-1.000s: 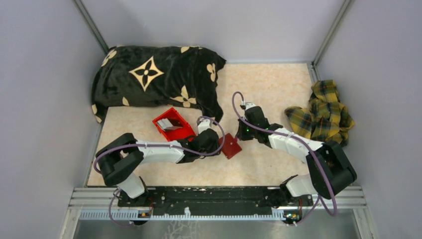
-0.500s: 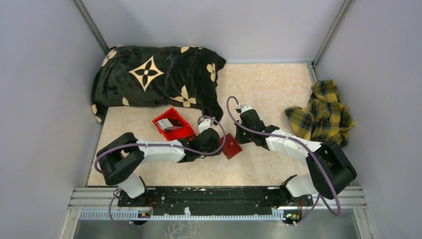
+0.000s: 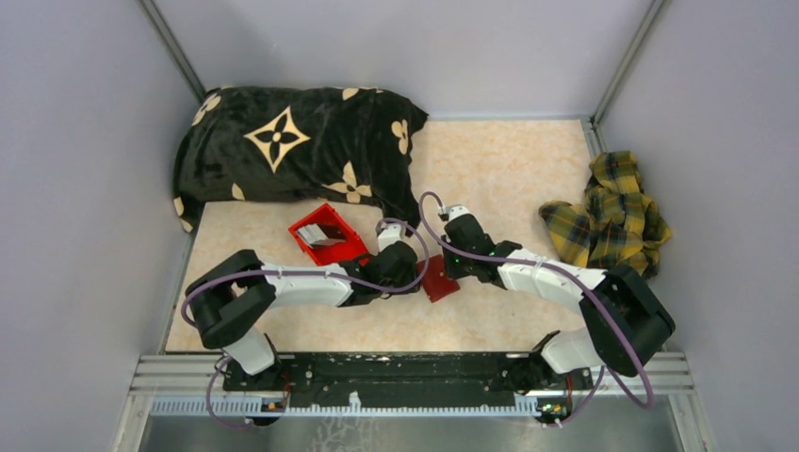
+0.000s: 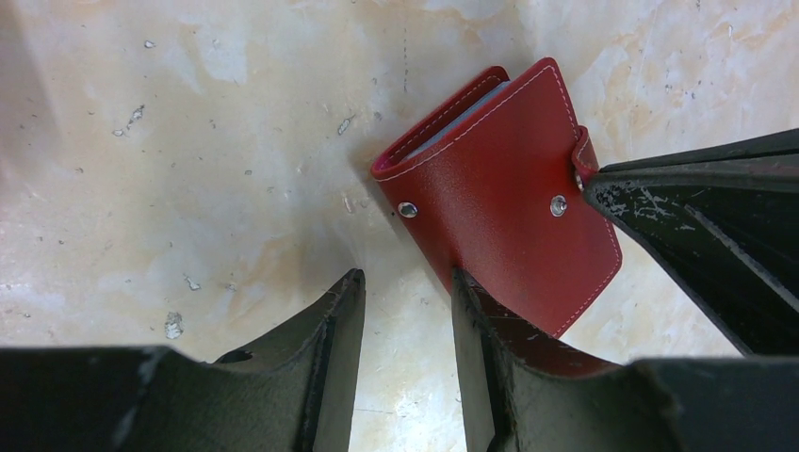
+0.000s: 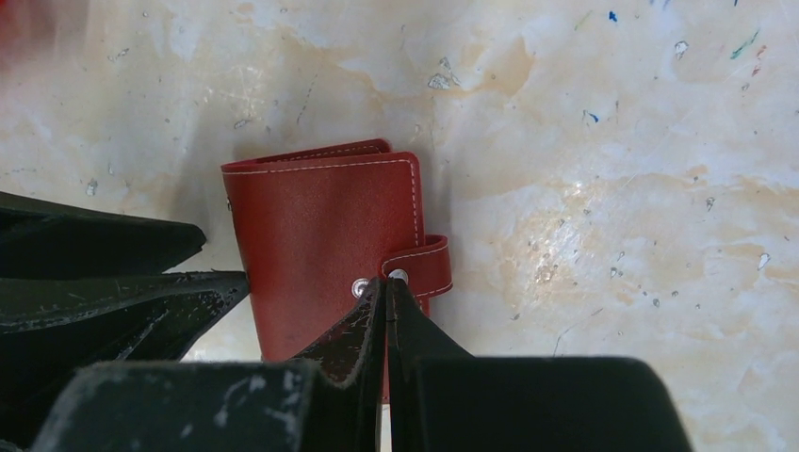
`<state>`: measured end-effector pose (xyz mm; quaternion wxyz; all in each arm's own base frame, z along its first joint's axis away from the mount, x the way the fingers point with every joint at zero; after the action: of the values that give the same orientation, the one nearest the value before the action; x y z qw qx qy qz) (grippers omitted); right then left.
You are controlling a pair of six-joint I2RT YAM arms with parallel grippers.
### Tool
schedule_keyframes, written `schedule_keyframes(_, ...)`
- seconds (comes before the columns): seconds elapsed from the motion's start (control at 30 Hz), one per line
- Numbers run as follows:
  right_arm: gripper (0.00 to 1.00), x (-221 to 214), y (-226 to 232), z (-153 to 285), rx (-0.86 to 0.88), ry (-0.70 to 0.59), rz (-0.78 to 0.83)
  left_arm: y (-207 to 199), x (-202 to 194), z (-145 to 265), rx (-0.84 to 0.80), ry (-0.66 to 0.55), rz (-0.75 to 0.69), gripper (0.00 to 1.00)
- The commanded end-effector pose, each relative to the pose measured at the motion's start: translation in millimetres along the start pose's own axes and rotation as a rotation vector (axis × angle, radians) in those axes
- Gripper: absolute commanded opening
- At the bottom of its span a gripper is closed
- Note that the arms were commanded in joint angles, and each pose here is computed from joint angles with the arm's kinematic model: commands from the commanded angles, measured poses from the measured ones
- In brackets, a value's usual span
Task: Put the credit cards into the card holder
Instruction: Close the card holder at the center of the board.
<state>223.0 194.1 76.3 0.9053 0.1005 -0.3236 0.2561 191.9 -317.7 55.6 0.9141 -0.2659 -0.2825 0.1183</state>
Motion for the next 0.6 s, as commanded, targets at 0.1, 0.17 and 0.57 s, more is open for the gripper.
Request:
schedule_keyframes(0.1,0.00,23.2,8.2,9.7,-0.005,-0.059,0.030,20.4,-16.9,-6.4,0.076,0.069,-0.032,0.46)
schedule_keyframes(0.17,0.00,22.5,8.4,10.5,-0.008,-0.056,0.033,19.9,-17.3,-6.9,0.075,0.070,-0.033,0.46)
schedule_keyframes(0.57,0.00,20.7,11.4,15.1,-0.005,-0.053,0.042,19.4,-18.5,-8.2,0.072,0.071,-0.033,0.46)
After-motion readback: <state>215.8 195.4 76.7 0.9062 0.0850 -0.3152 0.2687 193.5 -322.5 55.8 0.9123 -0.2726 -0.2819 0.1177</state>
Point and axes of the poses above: each gripper's point midway between its finger pads, its own z axis back along the fingers, its own y axis along the line the jaws close on, x = y × z, the point moved 4 cm from there along z, back along the fingers, and after that the axes turned 14 degrees about z, right-handed, at the moved point
